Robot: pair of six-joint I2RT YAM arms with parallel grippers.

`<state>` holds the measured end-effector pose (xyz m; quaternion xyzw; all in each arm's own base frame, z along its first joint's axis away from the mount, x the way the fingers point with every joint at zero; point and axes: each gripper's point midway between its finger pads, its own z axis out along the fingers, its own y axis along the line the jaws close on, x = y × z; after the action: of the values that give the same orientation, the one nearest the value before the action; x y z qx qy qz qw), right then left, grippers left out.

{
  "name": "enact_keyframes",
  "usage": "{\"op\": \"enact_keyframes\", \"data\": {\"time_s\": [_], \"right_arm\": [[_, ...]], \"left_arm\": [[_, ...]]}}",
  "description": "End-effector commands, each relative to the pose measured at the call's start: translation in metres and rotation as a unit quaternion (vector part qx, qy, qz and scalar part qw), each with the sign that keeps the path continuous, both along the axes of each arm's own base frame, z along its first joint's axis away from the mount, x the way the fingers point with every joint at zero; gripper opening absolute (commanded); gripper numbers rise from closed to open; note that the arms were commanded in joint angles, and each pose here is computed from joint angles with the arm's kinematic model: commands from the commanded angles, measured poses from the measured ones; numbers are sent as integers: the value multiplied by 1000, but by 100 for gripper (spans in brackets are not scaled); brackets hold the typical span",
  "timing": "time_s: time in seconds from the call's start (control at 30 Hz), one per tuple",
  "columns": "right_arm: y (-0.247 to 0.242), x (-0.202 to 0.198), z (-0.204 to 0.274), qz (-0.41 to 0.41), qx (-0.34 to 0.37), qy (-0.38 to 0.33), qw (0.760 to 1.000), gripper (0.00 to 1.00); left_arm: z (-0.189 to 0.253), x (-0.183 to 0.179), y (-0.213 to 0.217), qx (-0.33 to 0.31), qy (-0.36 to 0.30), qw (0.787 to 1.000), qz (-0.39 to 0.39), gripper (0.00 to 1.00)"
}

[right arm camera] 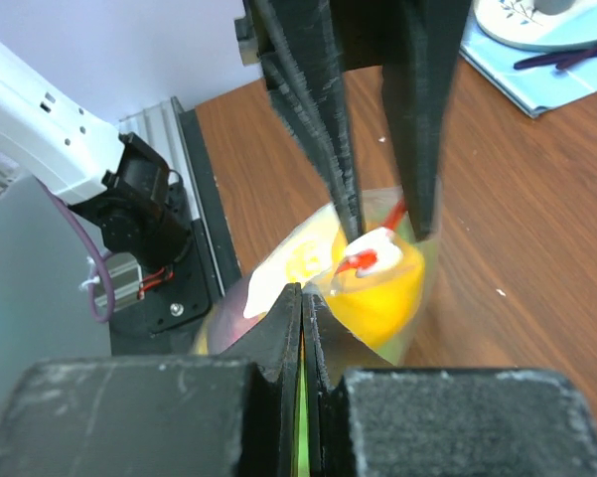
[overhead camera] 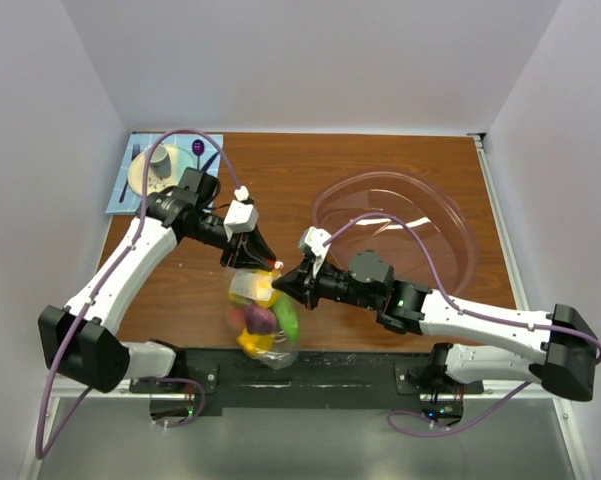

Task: Open the zip-top bag and remove the fake food

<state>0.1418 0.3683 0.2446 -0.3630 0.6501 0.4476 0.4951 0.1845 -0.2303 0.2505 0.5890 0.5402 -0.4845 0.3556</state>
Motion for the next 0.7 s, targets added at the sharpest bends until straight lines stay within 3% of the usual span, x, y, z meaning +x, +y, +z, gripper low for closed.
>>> {"op": "enact_keyframes", "data": {"time_s": [0.0,0.07,0.3,0.33,0.47,0.67], "right_arm": [[-1,-7,39,12,36,-25,999,0],[-2,-5,39,7,33,-28,999,0],[-14,9,33,-38,12,-40,998,0],[-16,12,32,-45,6,-44,998,5],[-19,17,37,-61,6,-51,997,64],[-6,11,41,-25,2,-54,998,70]], "left_arm": [[3,-8,4,3,-22,999,-35,14],[2,-13,6,9,-22,999,-44,1],[15,-13,10,19,-49,998,-36,0],[18,-13,10,18,-49,998,-33,0],[27,-16,11,13,-59,998,-31,0],[33,-21,13,11,-64,998,-27,0]]}}
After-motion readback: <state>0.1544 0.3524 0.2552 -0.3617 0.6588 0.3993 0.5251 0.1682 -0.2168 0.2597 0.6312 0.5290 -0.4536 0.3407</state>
